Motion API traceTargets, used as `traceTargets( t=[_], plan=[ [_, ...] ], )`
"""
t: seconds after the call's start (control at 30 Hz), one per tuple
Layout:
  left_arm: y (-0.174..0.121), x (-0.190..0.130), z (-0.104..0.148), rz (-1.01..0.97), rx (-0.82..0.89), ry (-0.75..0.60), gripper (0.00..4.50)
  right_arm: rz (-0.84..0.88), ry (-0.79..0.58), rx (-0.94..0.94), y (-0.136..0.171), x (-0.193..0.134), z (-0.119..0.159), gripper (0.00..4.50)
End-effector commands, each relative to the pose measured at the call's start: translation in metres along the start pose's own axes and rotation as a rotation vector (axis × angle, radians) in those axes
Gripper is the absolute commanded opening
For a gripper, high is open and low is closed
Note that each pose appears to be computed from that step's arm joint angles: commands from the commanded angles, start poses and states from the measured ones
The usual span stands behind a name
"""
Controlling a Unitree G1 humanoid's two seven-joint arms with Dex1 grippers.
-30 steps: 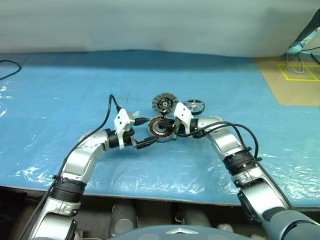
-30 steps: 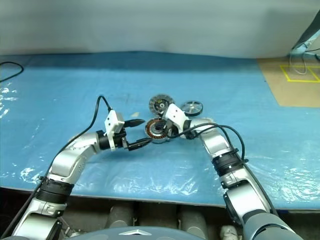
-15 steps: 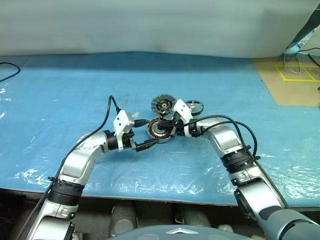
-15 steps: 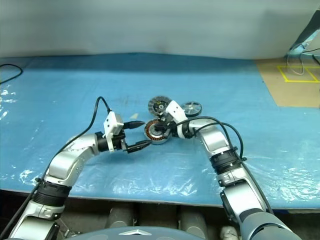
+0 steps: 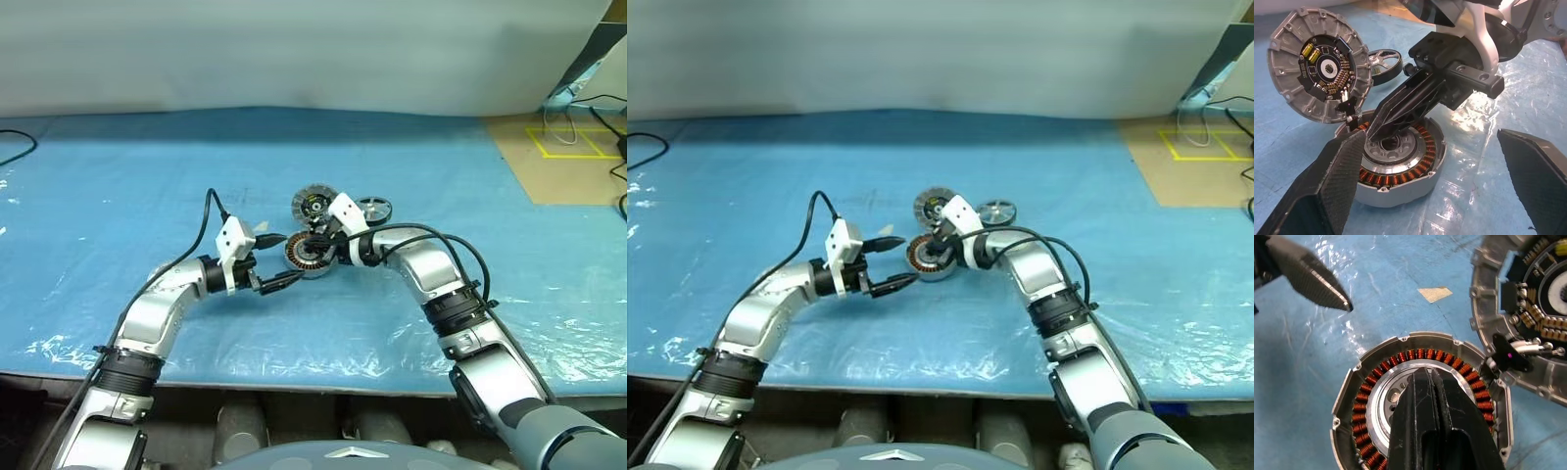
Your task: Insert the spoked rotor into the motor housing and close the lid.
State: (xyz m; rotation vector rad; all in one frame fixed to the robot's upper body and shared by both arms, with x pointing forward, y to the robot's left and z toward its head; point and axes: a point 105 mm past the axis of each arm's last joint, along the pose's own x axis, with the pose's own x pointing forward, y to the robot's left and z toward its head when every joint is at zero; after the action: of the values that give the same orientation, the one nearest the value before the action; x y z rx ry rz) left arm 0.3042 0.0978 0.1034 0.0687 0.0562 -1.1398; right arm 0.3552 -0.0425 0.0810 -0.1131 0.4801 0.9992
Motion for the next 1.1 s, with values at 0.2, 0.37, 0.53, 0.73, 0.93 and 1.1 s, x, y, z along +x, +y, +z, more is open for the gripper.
traceTargets(
  t=[0.2,0.37,0.53,0.73,0.93,1.1],
  plan=[
    [-0.005,0.005,0.010,-0.010,0.035,-0.032,4.50,-0.083,0.282,-0.030,-0.011,-0.004,-0.065,0.04],
    [-0.005,0.005,0.011,-0.008,0.035,-0.032,4.50,-0.010,0.080,-0.138,0.003,-0.004,-0.027,0.04],
    [-0.006,0.006,0.009,-0.009,0.029,-0.028,4.50,0.016,-0.271,-0.145,0.002,-0.022,0.035,0.04],
    [-0.006,0.004,0.011,-0.012,0.031,-0.030,4.50,0.139,-0.368,-0.133,0.018,-0.034,0.055,0.04],
    [-0.012,0.001,0.014,-0.012,0.036,-0.033,4.50,0.184,-0.252,-0.188,0.023,-0.029,0.035,0.04],
    [-0.011,0.001,0.012,-0.008,0.029,-0.029,4.50,0.149,-0.191,-0.252,0.014,-0.023,0.024,0.04]
  ],
)
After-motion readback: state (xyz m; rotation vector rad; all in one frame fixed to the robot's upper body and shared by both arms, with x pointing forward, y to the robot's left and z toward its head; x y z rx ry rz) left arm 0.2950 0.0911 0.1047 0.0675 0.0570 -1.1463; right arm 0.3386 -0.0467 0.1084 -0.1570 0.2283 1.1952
